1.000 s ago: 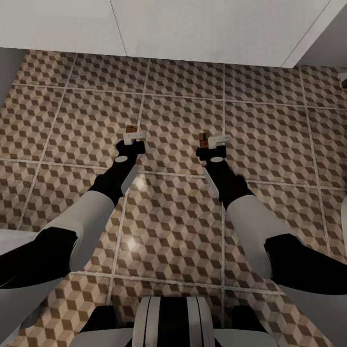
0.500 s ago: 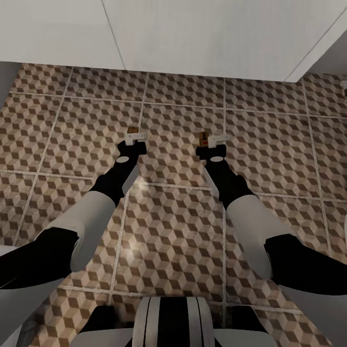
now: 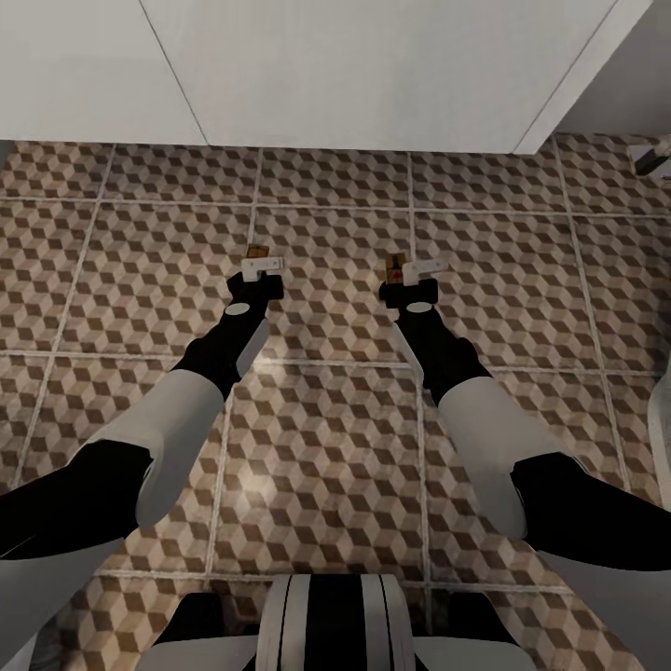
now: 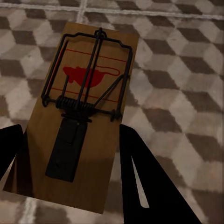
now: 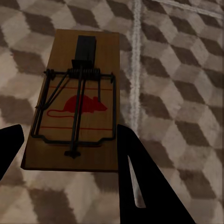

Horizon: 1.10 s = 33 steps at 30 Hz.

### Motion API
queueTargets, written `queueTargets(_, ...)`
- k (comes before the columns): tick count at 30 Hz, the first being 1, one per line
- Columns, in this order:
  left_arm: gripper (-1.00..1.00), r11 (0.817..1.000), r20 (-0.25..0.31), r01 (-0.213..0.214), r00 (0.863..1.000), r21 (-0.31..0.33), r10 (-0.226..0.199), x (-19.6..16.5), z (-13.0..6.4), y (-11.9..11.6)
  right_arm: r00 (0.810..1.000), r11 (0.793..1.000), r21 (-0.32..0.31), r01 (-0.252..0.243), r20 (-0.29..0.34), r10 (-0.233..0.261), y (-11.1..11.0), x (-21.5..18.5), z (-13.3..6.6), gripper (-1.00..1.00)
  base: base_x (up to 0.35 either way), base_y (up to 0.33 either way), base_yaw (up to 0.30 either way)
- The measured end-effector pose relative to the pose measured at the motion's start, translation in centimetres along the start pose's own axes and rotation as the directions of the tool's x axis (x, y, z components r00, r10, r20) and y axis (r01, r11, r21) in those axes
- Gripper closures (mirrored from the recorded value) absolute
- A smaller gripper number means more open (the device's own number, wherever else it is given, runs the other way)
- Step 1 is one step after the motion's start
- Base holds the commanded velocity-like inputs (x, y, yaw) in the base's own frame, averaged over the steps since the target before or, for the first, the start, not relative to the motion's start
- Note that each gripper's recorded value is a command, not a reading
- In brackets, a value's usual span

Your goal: Take the four mousetraps from the cabinet in the bathroom and place them on the bathroom floor. Make sure all four end up on the same floor surface, and ensure that at least two of them are either under or directly next to the same bathroom sink.

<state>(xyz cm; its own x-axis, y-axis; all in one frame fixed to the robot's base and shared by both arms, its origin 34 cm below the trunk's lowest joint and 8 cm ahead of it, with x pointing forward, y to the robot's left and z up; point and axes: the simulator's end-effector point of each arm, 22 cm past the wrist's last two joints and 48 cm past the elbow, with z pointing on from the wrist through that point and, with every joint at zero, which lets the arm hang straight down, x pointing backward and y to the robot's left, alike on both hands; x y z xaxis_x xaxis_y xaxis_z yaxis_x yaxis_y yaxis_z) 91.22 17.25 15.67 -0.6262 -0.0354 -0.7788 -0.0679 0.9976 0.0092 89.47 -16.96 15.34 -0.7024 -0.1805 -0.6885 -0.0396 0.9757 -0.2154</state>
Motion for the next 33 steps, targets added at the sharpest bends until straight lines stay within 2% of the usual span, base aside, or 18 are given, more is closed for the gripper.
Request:
queueTargets(6,1.00,1.000,-0.003,0.000,1.000,-0.001,0.000,0.2,0.0,0.0,1.000,1.000,-0.001,0.001,-0.002,-0.001,0.0,0.1,0.0,1.00,0.039,0.000,-0.005)
queueTargets(21,1.00,1.000,-0.005,-0.001,1.000,-0.002,0.001,0.4,-0.1,0.1,1.000,1.000,-0.006,0.005,-0.009,-0.005,0.2,0.4,0.0,1.00,0.297,0.000,0.000)
queueTargets(33,1.00,1.000,-0.009,0.000,1.000,-0.003,0.000,0.8,-0.2,0.2,1.000,1.000,-0.021,0.006,-0.028,-0.006,0.5,1.0,0.1,1.00,0.035,0.000,0.000)
